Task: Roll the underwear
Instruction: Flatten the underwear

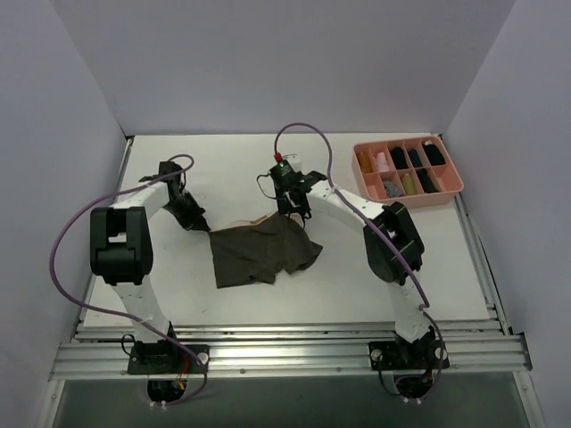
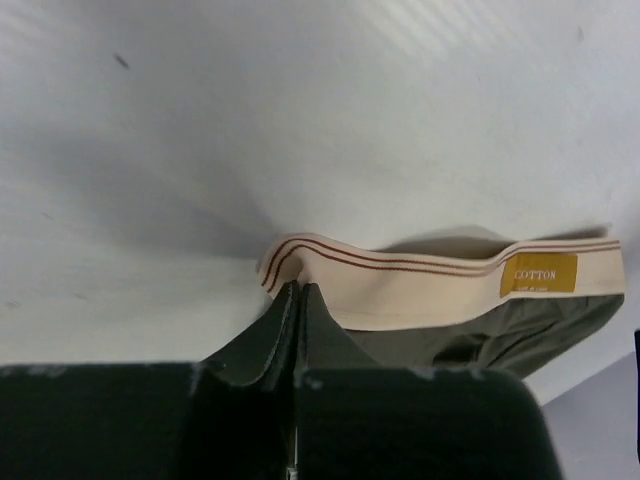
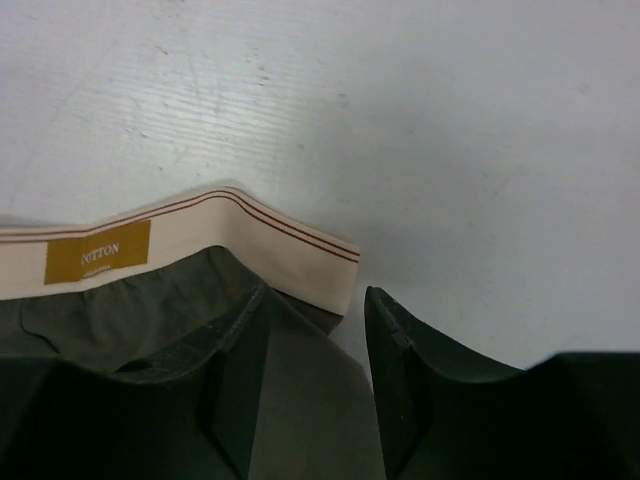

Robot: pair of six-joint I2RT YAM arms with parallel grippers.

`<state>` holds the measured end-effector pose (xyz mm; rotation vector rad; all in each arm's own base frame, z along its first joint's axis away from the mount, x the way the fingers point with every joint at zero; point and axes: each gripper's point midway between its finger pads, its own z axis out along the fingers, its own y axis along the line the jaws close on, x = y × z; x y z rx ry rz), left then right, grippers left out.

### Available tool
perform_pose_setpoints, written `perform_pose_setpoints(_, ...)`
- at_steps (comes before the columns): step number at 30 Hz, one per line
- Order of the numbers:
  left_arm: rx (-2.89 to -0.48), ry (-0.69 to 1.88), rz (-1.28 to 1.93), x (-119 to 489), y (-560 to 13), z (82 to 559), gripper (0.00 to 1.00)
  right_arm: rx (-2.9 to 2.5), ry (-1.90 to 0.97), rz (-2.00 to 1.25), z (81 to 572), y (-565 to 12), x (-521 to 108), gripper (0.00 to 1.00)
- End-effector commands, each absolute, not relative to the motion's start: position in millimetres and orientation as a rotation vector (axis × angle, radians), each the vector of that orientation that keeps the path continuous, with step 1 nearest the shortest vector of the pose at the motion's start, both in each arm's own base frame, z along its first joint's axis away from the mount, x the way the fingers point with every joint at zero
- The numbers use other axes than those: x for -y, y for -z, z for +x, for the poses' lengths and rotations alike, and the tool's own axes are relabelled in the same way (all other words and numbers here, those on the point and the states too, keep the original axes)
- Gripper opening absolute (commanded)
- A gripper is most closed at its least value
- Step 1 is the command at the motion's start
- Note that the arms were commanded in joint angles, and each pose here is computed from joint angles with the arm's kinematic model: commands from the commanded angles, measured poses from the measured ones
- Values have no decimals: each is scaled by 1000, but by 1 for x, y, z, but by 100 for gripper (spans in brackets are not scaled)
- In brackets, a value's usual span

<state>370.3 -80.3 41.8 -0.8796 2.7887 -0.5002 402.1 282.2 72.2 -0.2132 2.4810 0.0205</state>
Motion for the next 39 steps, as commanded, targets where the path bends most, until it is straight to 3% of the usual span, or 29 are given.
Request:
perform_pose_setpoints(1, -2744, 439, -845, 48, -63, 400, 3, -2464, -173, -305, 414, -114, -303, 39)
perform_pose_setpoints(7, -2722, 439, -823, 40, -82, 411, 13, -2551, -221, -263, 408, -92, -267, 34)
perform_pose_setpoints(12, -2719, 463, -809, 46, -93, 395, 35, -2596, -361, -294, 398, -66, -274, 33)
perform_pose_setpoints(22, -2756, 575, -776, 94, -83, 346, 36, -2592, -551, -199, 404, -46, -326, 31)
perform_pose_setpoints(32, -2883, 456, -829, 98, -32, 320, 36, -2635, -439, -65, 417, -22, -322, 21)
perform_pose_setpoints(39, -2955, 398, -857, 95, -6, 313, 36, -2586, -397, -1, 426, -39, -315, 20)
